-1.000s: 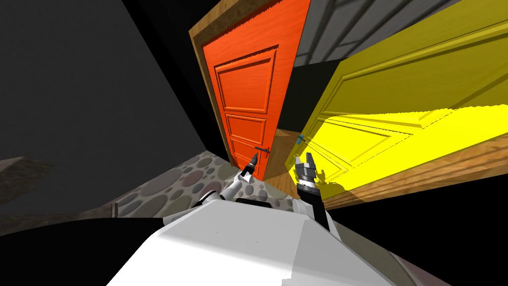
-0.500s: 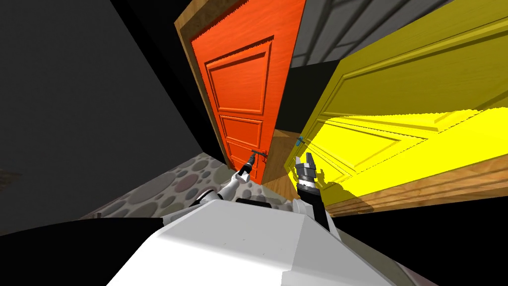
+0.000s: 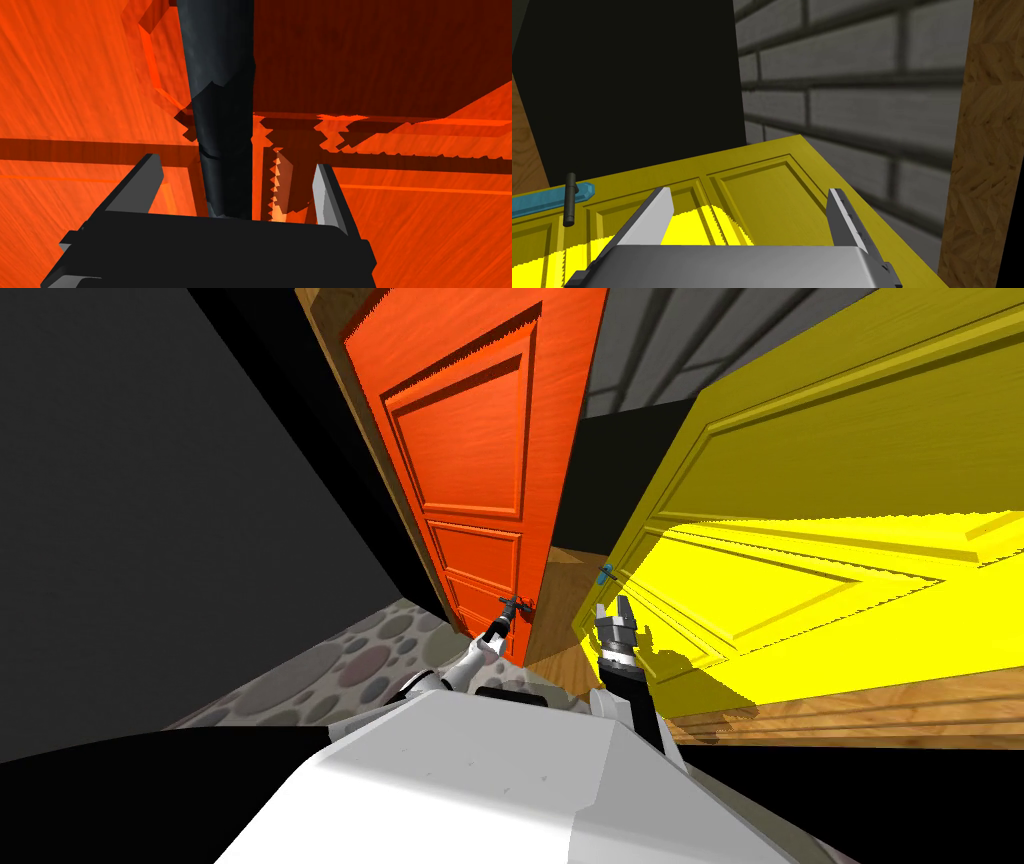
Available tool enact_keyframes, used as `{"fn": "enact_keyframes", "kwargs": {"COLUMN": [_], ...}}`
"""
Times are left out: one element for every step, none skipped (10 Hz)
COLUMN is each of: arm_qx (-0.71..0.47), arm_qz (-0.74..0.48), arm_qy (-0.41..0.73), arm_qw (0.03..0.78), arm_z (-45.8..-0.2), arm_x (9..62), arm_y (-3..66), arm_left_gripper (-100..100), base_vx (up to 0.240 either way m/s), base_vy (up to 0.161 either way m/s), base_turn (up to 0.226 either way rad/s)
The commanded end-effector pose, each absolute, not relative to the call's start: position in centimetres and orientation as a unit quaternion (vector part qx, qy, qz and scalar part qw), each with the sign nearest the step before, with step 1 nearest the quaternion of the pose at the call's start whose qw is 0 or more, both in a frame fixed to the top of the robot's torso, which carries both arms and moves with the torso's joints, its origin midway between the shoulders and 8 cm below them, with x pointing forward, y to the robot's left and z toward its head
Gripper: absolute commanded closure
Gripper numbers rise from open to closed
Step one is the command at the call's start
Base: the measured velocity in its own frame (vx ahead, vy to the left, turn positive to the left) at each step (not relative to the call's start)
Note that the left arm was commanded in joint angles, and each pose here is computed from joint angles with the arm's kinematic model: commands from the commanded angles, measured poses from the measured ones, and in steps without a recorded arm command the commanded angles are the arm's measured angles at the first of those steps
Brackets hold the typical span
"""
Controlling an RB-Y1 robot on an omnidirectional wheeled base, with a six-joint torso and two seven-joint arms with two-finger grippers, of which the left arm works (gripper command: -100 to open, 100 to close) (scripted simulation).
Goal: Push the door open
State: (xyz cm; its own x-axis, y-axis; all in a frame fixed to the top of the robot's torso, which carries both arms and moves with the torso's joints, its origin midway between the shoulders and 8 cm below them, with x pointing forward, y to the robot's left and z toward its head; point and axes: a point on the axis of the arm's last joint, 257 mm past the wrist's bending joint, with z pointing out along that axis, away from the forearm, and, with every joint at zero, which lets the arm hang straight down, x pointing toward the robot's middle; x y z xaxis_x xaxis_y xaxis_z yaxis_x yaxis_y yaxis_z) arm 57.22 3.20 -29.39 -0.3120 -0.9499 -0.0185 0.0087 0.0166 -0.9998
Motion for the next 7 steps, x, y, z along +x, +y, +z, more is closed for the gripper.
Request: {"fn": "enact_keyframes", "kwargs": {"arm_qx": [-0.409, -0.409, -0.409, -0.409, -0.409, -0.409, -0.410], "arm_qz": [-0.569, -0.569, -0.569, -0.569, -0.569, -0.569, -0.564], "arm_qy": [0.576, 0.576, 0.576, 0.576, 0.576, 0.576, 0.572], "arm_qw": [0.421, 0.421, 0.421, 0.421, 0.421, 0.421, 0.431], "arm_z": [-29.4, -29.4, -29.4, -29.4, -29.4, -29.4, -29.1], "arm_x": [57.2, 57.2, 57.2, 57.2, 57.2, 57.2, 57.9], "arm_y": [3.3, 3.3, 3.3, 3.3, 3.3, 3.3, 4.7], "arm_left_gripper": [100, 100, 100, 100, 100, 100, 100], "base_vx": [-0.008, -0.018, -0.010, 0.000, 0.000, 0.000, 0.088], "base_vy": [0.001, 0.007, 0.006, 0.000, 0.000, 0.000, -0.085], "base_turn": [0.004, -0.009, -0.013, 0.000, 0.000, 0.000, 0.027]}}
